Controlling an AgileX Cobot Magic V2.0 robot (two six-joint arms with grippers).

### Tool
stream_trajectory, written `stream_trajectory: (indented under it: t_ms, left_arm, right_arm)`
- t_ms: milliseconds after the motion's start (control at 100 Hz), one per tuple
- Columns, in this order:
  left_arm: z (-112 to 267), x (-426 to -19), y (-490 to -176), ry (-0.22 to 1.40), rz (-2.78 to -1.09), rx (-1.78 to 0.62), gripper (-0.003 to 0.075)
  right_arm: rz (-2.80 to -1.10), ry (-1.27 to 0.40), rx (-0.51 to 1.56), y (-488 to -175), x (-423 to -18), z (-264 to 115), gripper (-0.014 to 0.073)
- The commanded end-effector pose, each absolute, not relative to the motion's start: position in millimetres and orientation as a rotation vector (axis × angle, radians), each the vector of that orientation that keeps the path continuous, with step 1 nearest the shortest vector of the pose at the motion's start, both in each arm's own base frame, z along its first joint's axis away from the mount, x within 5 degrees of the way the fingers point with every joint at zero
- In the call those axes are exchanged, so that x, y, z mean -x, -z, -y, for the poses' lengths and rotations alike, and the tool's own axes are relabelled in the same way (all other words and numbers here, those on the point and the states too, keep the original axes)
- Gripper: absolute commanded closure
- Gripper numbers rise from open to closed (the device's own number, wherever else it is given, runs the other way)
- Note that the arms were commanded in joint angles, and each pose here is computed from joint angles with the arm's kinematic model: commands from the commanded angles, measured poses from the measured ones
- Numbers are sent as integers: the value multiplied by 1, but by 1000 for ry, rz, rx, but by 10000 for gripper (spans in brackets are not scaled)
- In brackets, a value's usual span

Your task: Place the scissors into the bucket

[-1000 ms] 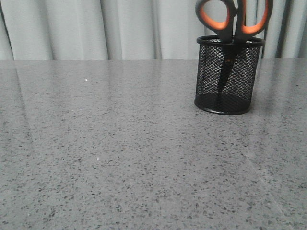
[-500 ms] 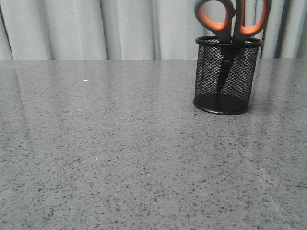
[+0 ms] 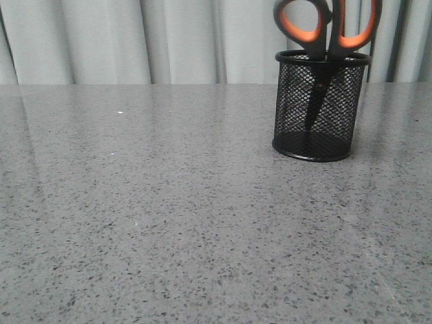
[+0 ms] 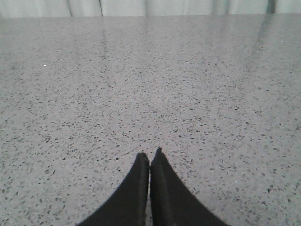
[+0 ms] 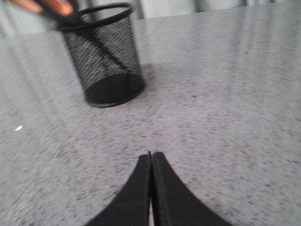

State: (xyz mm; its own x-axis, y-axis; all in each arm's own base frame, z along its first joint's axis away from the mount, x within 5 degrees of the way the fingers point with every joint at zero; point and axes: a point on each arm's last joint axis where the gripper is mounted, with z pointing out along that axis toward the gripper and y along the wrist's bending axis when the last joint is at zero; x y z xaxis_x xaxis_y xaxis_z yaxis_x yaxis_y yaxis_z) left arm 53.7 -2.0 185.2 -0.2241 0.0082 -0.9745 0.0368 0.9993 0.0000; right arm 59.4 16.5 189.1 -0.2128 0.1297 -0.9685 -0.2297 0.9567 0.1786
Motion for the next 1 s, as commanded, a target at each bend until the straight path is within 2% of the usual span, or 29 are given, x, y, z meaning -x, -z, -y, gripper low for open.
stream_trajectory:
  t_ms: [0, 140, 290, 990]
  left_arm:
    - [2, -54, -184, 34, -1727, -23, 741]
    - [2, -54, -184, 34, -1729, -23, 741]
    - [2, -54, -184, 34, -1729, -23, 741]
    - [2, -54, -184, 34, -1729, -23, 741]
  right_arm:
    - [-1717, -309, 0, -189, -62, -13, 661]
    - [-1845, -187, -5, -176, -57, -7, 661]
    - [-1779, -152, 13, -178, -53, -6, 661]
    - [-1789, -149, 13, -177, -53, -5, 661]
